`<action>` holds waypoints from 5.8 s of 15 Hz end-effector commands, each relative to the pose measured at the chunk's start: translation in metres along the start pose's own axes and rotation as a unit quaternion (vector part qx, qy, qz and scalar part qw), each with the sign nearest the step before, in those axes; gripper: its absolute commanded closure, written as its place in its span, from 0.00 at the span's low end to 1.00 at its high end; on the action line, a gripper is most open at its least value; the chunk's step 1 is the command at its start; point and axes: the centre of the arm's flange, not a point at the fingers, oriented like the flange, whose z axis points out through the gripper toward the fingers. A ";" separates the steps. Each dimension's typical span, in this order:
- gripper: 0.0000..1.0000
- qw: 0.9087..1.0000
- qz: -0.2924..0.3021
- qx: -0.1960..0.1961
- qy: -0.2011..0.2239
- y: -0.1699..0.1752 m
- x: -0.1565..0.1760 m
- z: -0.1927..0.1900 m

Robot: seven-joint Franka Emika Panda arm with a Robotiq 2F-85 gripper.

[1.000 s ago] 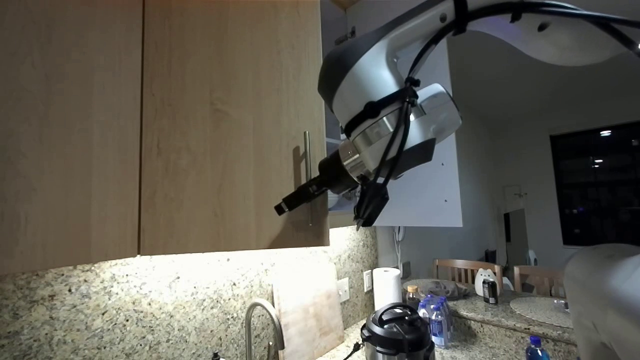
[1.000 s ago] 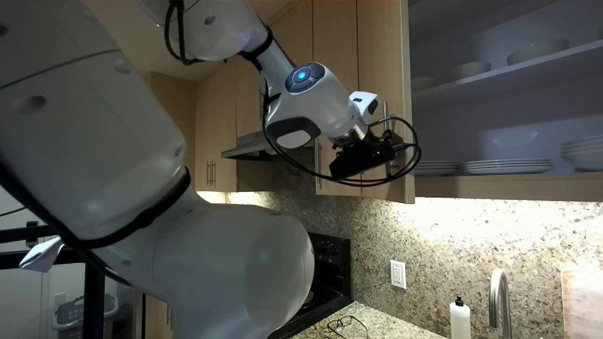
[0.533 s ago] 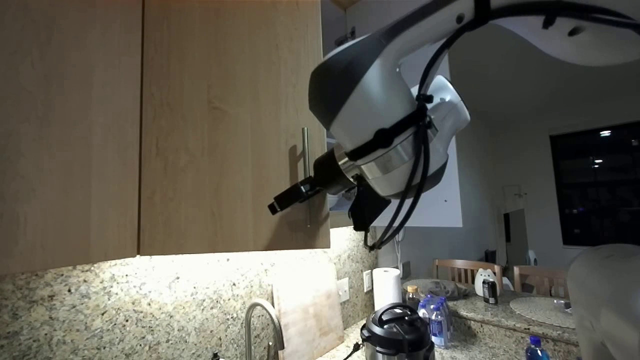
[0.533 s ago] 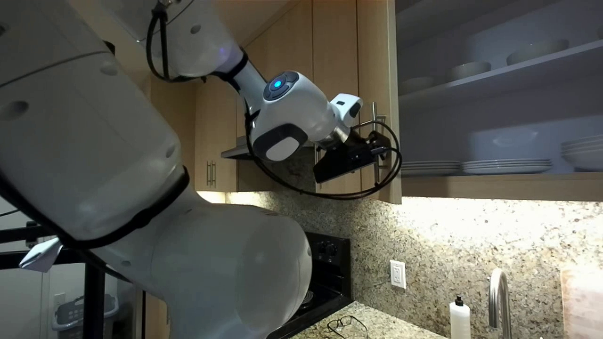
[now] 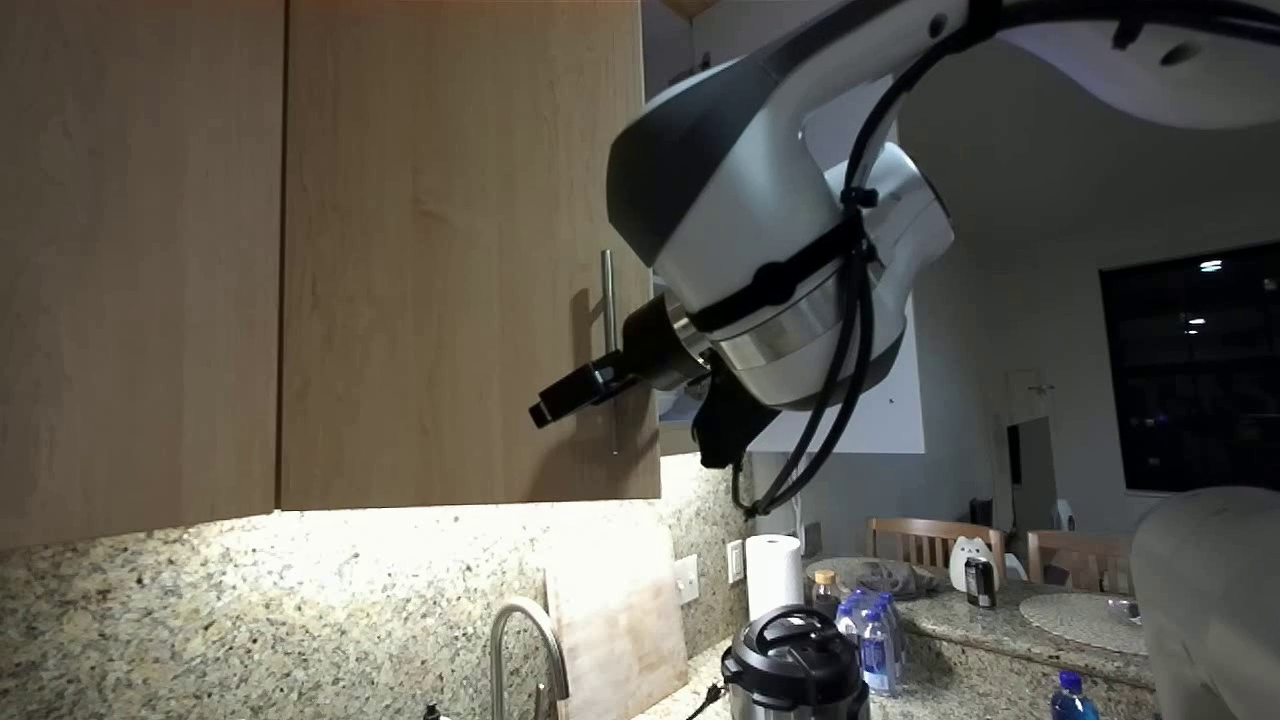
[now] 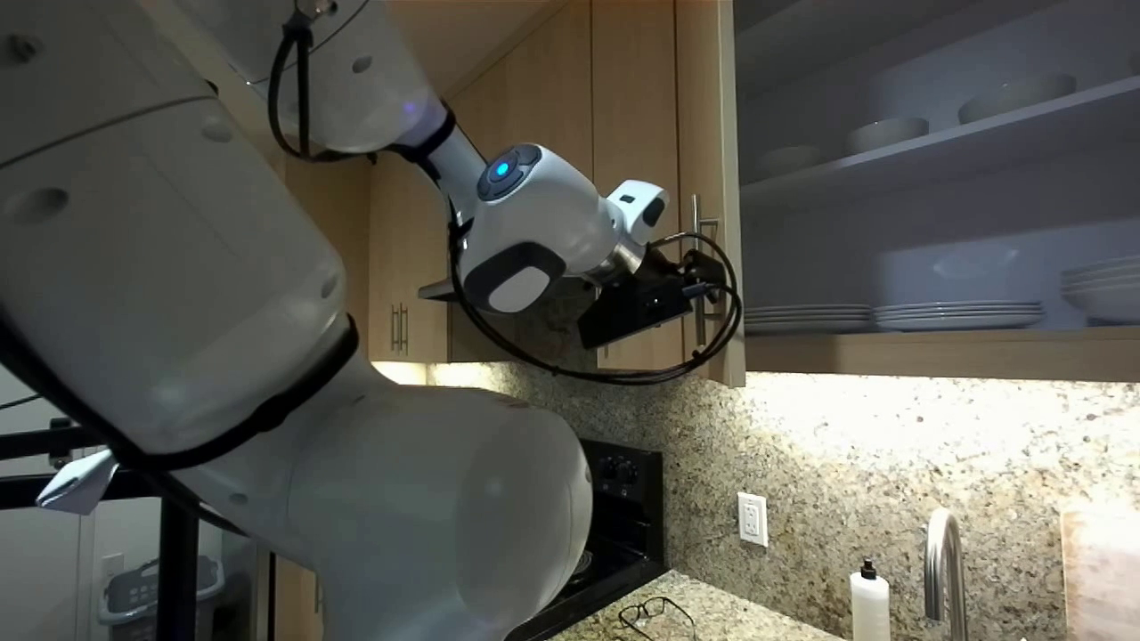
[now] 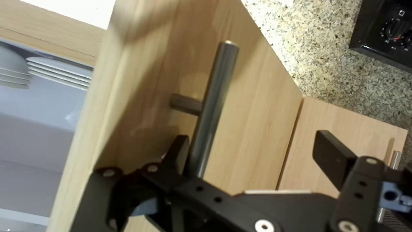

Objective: Open the left cabinet door

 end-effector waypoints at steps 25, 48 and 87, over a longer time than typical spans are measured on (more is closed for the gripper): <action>0.00 0.993 0.022 -0.069 -0.090 -0.061 -0.008 -0.060; 0.00 0.999 -0.017 -0.021 -0.021 -0.052 -0.005 -0.026; 0.00 0.992 0.014 -0.075 -0.098 -0.039 0.027 -0.092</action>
